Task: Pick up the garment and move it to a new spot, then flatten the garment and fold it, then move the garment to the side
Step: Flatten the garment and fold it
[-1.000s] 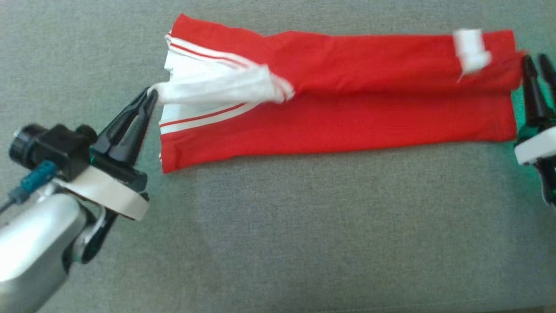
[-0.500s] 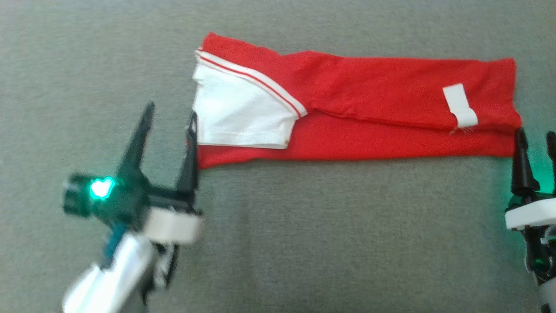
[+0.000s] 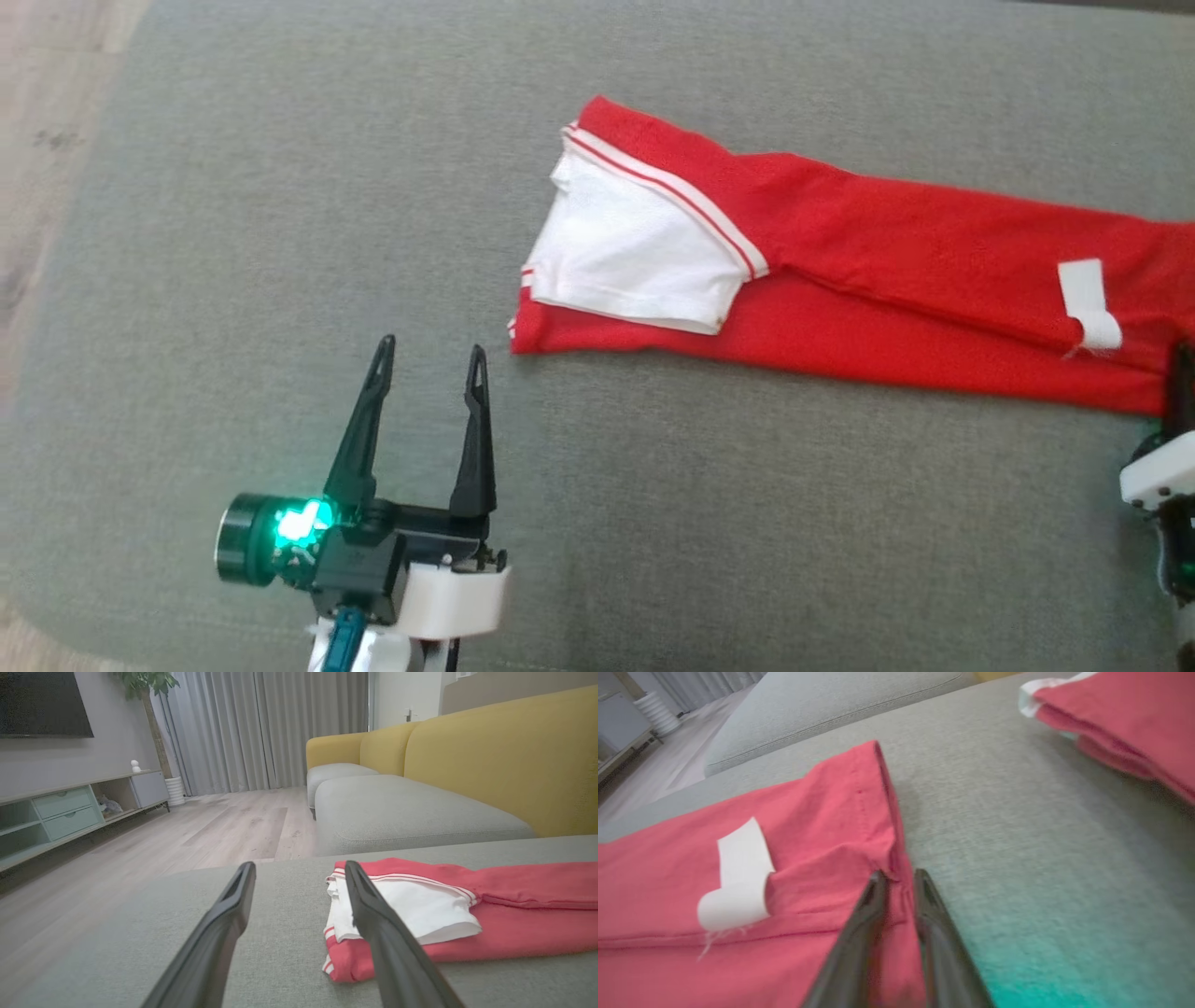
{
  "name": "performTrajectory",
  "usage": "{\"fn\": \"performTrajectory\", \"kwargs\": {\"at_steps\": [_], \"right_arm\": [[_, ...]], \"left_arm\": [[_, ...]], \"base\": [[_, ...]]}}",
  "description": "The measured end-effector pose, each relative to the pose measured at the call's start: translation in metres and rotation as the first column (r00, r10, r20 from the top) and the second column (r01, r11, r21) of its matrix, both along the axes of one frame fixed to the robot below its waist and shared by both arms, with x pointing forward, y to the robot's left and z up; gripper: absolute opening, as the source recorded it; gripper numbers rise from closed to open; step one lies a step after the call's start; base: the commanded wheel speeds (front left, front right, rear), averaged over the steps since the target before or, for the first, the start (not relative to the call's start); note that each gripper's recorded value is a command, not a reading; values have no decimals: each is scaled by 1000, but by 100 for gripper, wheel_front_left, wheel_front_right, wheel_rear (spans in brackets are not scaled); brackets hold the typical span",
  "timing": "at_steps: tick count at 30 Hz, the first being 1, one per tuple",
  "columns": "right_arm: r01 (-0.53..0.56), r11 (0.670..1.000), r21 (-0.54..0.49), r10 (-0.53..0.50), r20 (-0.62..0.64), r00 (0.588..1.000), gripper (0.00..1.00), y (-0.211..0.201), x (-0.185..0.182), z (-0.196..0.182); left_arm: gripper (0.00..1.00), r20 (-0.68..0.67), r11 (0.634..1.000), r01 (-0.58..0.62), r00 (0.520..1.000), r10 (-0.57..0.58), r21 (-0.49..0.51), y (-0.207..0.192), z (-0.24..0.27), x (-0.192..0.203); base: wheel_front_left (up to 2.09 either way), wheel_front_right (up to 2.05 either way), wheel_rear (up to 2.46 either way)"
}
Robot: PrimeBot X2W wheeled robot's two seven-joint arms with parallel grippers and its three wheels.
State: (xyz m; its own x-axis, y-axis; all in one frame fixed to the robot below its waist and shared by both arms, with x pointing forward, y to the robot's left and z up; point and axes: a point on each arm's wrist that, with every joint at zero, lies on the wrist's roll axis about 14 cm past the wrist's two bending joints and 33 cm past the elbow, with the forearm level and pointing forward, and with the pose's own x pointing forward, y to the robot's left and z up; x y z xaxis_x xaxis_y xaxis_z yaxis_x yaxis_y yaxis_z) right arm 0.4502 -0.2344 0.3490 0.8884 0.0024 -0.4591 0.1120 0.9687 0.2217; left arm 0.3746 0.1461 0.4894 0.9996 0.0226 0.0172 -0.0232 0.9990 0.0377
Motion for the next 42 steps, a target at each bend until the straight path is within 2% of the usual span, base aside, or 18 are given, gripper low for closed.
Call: {"fn": "performTrajectory", "kwargs": {"at_steps": [5, 10, 14, 17, 21, 25, 26, 27, 29, 33, 36, 37, 38, 39, 42], "right_arm": [[12, 1000, 25, -13, 15, 1000, 0, 6, 5, 3], [80, 997, -5, -80, 59, 995, 0, -23, 1, 14], [138, 987, -82, -123, 173, 977, 0, -70, 12, 58], [121, 988, -95, -87, 303, 949, 0, -70, 29, 110], [-36, 993, -116, 85, 451, 888, 0, -9, 44, 174], [-224, 966, -129, 258, 502, 825, 0, 73, 38, 204], [-274, 952, -133, 303, 499, 811, 0, 94, 35, 205], [-376, 919, -121, 386, 482, 787, 0, 137, 28, 201], [-467, 879, -96, 454, 466, 759, 0, 176, 18, 195], [-588, 807, -52, 552, 419, 721, 0, 232, 5, 174], [-650, 760, -18, 615, 343, 710, 0, 260, -6, 145], [-670, 742, -9, 639, 312, 703, 18, 269, -12, 133], [-684, 729, 0, 655, 291, 698, 85, 275, -16, 125], [-688, 725, 9, 657, 287, 697, 100, 279, -19, 120], [-659, 751, 38, 601, 374, 706, 100, 279, -15, 134]], "left_arm": [[100, 25, 999, -29, 999, 28, 18, 10, 8, -3], [100, 29, 999, -29, 999, 29, 22, 13, 8, -5], [100, 26, 1000, -12, 1000, 12, 24, 10, 7, -6], [100, 30, 1000, 6, 1000, -7, 26, 6, 7, -7], [100, 33, 1000, 22, 999, -23, 17, 2, 8, -9], [100, 35, 999, 44, 998, -44, -1, -4, 9, -10], [100, 33, 999, 46, 998, -46, -5, -4, 9, -11], [100, 28, 999, 45, 999, -45, -7, -3, 8, -13], [100, 27, 999, 37, 999, -37, -4, 0, 7, -15], [100, 14, 1000, 19, 1000, -19, -8, 5, 4, -19], [100, 8, 1000, 1, 1000, -1, -15, 10, 3, -22], [100, 6, 1000, -8, 1000, 8, -14, 12, 3, -23], [100, 3, 1000, -16, 1000, 16, -13, 14, 2, -24], [100, 0, 1000, -24, 1000, 24, -12, 17, 1, -25], [100, 6, 999, -43, 999, 43, -12, 22, 3, -27]], "base": [[0, 0, 0], [0, 0, 0], [0, 0, 0], [0, 0, 0], [0, 0, 0], [0, 0, 0], [0, 0, 0], [0, 0, 0], [0, 0, 0], [0, 0, 0], [0, 0, 0], [0, 0, 0], [0, 0, 0], [0, 0, 0], [0, 0, 0]]}}
